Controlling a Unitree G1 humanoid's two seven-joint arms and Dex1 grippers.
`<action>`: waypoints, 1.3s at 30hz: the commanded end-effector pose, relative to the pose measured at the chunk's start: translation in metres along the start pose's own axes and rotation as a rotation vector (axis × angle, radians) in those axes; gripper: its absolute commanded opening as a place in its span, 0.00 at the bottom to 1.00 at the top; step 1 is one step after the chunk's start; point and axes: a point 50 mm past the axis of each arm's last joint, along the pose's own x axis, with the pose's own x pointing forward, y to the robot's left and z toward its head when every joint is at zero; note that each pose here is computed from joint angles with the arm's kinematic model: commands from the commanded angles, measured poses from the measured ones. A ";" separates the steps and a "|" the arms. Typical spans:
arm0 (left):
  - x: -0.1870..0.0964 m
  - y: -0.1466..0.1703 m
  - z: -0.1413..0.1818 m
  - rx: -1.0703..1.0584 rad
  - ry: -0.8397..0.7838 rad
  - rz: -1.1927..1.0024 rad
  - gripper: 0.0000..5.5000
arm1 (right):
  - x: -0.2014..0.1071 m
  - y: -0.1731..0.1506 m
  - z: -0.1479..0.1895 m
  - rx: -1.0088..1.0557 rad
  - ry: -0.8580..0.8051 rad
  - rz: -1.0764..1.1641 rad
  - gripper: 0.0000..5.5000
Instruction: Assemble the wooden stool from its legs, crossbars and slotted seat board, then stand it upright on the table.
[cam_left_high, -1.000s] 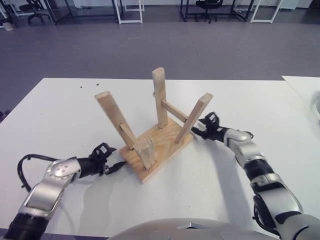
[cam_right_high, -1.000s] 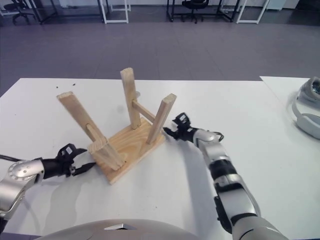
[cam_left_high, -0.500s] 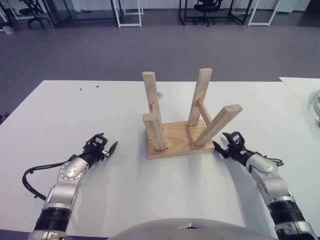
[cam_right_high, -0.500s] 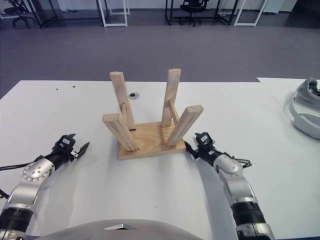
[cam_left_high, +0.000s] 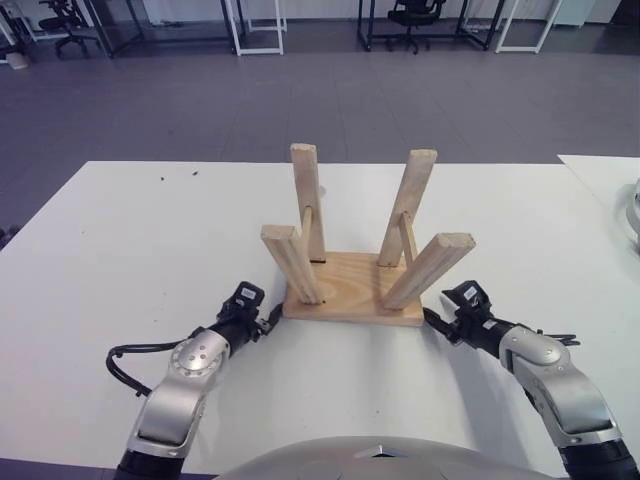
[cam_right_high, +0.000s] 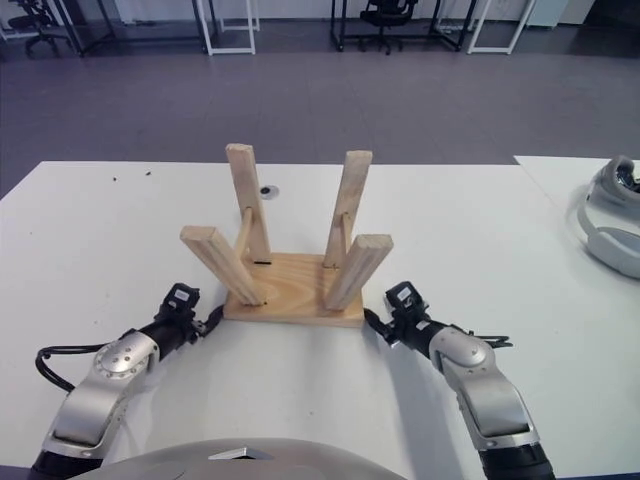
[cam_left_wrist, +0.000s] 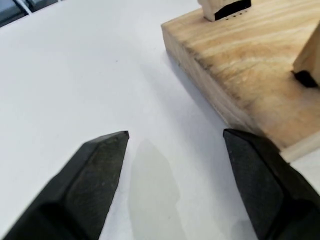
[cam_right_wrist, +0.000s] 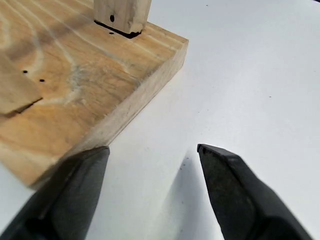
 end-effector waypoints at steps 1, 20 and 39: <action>-0.025 -0.025 0.075 0.002 -0.273 -0.357 0.64 | -0.021 0.034 0.080 -0.010 -0.221 0.378 0.61; -0.049 0.055 0.043 0.442 0.112 -0.571 0.64 | -0.030 -0.028 0.056 -0.405 0.061 0.462 0.61; -0.008 0.040 0.077 0.519 -0.062 -0.801 0.31 | 0.002 -0.009 0.081 -0.520 -0.064 0.673 0.29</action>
